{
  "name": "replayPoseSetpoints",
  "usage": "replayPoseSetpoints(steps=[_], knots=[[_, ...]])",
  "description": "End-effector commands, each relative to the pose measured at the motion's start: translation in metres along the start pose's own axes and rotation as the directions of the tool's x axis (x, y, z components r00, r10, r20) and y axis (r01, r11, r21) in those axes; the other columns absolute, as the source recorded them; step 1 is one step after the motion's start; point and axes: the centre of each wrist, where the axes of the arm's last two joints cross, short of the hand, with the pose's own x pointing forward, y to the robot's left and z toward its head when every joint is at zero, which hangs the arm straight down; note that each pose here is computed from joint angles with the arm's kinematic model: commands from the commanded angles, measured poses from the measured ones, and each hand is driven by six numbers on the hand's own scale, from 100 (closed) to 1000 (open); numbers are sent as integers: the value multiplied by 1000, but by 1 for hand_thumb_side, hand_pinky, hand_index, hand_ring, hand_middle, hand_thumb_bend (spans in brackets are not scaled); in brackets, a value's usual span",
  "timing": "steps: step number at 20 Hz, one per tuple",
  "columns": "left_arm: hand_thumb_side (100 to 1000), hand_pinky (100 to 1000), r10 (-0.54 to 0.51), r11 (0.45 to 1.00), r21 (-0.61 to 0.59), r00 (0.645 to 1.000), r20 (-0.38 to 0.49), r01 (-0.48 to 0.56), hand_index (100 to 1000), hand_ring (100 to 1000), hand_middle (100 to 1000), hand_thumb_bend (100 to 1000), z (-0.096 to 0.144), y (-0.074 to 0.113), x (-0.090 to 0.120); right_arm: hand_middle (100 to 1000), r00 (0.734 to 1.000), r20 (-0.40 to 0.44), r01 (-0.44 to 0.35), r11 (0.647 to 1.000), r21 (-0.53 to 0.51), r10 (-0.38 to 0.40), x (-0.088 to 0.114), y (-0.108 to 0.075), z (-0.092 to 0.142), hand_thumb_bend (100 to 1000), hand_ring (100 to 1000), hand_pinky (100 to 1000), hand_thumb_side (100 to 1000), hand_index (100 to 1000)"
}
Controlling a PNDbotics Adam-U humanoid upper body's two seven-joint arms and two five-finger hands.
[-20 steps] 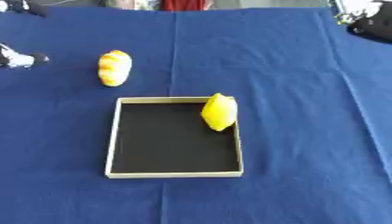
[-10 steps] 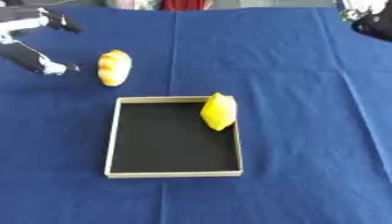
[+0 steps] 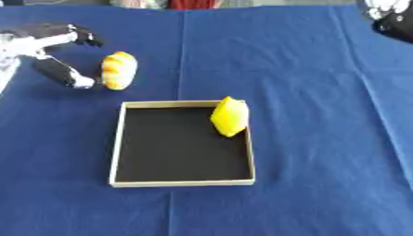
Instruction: Pick up objects on the table and place them in the box.
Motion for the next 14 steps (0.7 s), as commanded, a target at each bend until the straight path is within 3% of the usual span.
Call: replayPoseSetpoints(steps=[1,14], knots=[[410,902,-26,999,41,999,-29,27,914,893,823,475,1,11,-2,835,1000,28,-8,1000,-3,8,6,-6,-5,127,887,881,481,865],[412,849,-32,997,62,998,-58,36,878,856,775,422,-7,-1,-3,838,1000,8,15,1000,2,-15,5,-1,-2,121,890,881,495,867]])
